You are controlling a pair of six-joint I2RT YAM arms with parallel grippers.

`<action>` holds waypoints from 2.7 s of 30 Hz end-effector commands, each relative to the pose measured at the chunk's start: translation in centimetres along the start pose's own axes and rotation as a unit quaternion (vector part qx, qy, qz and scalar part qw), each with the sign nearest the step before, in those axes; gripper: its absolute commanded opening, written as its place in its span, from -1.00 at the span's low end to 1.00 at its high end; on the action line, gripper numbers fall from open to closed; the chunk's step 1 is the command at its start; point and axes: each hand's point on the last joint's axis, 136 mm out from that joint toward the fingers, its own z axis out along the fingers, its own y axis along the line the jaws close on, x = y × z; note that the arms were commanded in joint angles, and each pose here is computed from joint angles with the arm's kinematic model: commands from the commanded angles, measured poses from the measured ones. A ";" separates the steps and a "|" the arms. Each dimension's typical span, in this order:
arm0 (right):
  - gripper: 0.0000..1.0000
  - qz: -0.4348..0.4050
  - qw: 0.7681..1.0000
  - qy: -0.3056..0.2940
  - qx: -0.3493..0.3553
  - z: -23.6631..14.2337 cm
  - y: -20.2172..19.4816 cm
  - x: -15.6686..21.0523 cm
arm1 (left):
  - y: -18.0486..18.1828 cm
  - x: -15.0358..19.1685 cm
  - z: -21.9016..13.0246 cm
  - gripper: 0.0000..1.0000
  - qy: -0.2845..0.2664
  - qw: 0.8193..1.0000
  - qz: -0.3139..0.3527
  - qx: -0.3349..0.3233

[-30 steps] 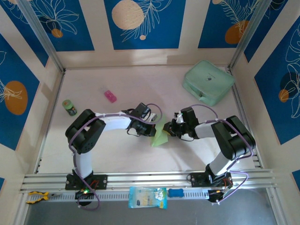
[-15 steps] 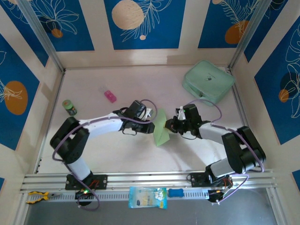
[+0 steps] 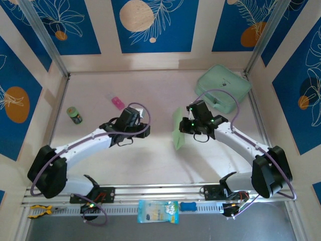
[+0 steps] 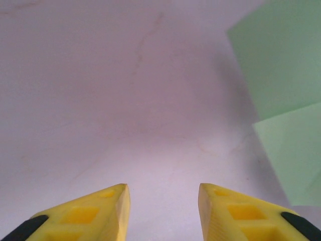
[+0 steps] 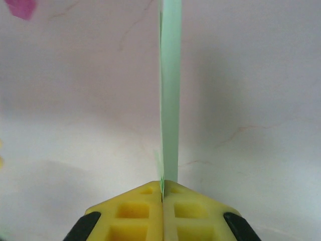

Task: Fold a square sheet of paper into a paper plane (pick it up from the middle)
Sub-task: Turn over the paper at the center of the table, then third fold the triangle at the center of the table.

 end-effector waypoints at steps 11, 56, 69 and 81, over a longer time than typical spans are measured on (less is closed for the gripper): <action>-0.87 -0.177 0.929 -0.006 0.325 -1.9 -4.2 -1.2 | 8.7 0.1 -4.2 -0.02 -0.078 0.979 -0.107 -0.153; -0.66 0.107 0.963 0.127 -0.213 6.2 2.2 4.5 | 1.1 1.7 3.2 0.04 0.080 0.971 -0.187 0.124; -0.76 0.142 0.962 0.181 -0.148 10.1 -0.3 7.1 | -0.8 3.0 5.2 0.02 0.113 0.959 -0.206 0.158; -0.77 0.222 0.948 0.199 -0.114 11.4 -2.6 10.4 | -2.7 4.8 7.5 -0.14 0.167 0.953 -0.192 0.161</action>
